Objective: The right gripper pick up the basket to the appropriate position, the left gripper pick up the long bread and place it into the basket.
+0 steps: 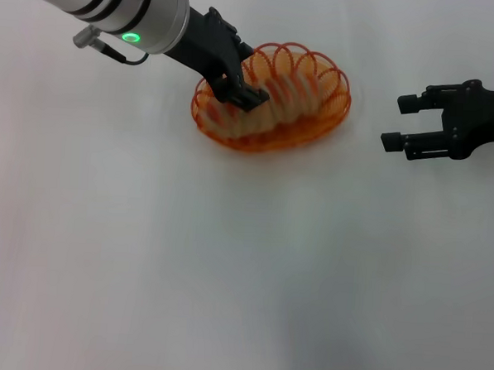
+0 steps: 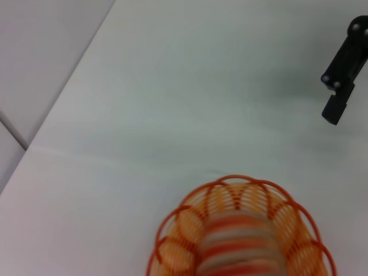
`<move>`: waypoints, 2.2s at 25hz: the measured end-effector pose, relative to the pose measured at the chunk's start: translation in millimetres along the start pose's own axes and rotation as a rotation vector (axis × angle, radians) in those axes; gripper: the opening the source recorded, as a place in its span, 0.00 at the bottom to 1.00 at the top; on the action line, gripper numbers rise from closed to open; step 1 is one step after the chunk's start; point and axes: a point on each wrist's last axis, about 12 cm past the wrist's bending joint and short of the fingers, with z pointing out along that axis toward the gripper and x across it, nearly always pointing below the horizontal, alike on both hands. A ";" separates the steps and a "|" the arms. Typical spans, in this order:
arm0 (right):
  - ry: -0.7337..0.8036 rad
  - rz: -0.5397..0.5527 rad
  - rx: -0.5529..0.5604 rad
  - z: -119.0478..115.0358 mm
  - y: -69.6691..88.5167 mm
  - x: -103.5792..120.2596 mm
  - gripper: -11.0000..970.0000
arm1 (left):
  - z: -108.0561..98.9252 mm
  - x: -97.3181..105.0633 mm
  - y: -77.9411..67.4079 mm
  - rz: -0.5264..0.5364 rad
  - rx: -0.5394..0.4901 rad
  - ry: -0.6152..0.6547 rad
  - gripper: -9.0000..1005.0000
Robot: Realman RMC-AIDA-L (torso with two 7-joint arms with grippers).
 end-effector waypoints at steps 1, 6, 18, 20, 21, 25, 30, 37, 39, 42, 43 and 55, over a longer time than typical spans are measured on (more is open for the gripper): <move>0.000 -0.001 0.000 0.1 0.0 -0.3 0.80 | -0.1 0.1 -0.2 -0.002 0.003 -0.001 0.58; -0.006 0.001 0.004 -0.5 -0.6 -0.7 0.80 | -1.1 6.4 -2.5 -0.039 0.028 -0.006 0.74; -0.104 0.006 0.025 -22.1 1.5 5.5 0.80 | -27.5 76.3 -11.9 -0.314 0.115 -0.237 0.80; -0.112 -0.009 0.031 -24.3 2.8 8.5 0.80 | -32.4 91.6 -16.8 -0.351 0.129 -0.270 0.80; -0.112 -0.018 0.033 -24.8 3.7 10.4 0.80 | -34.4 99.2 -19.8 -0.369 0.137 -0.283 0.79; -0.114 -0.030 0.037 -22.5 9.6 19.7 0.80 | -40.2 126.7 -33.0 -0.426 0.153 -0.315 0.80; -0.128 -0.033 0.047 -17.7 17.5 30.4 0.80 | -45.8 157.5 -49.4 -0.475 0.154 -0.345 0.80; -0.195 -0.043 0.090 -16.8 25.5 43.2 0.81 | -48.9 178.2 -60.5 -0.494 0.161 -0.409 0.80; -0.203 -0.038 0.084 -14.5 27.7 46.5 0.81 | -48.5 180.9 -63.9 -0.492 0.180 -0.417 0.80; -0.207 -0.028 0.075 -11.1 29.9 50.5 0.81 | -47.5 183.4 -67.7 -0.489 0.203 -0.413 0.80; -0.205 -0.025 0.073 -10.2 30.4 51.8 0.81 | -47.1 184.4 -68.5 -0.492 0.206 -0.411 0.80; -0.194 -0.008 0.076 -6.4 36.2 65.9 0.82 | -40.1 198.4 -81.8 -0.520 0.222 -0.430 0.80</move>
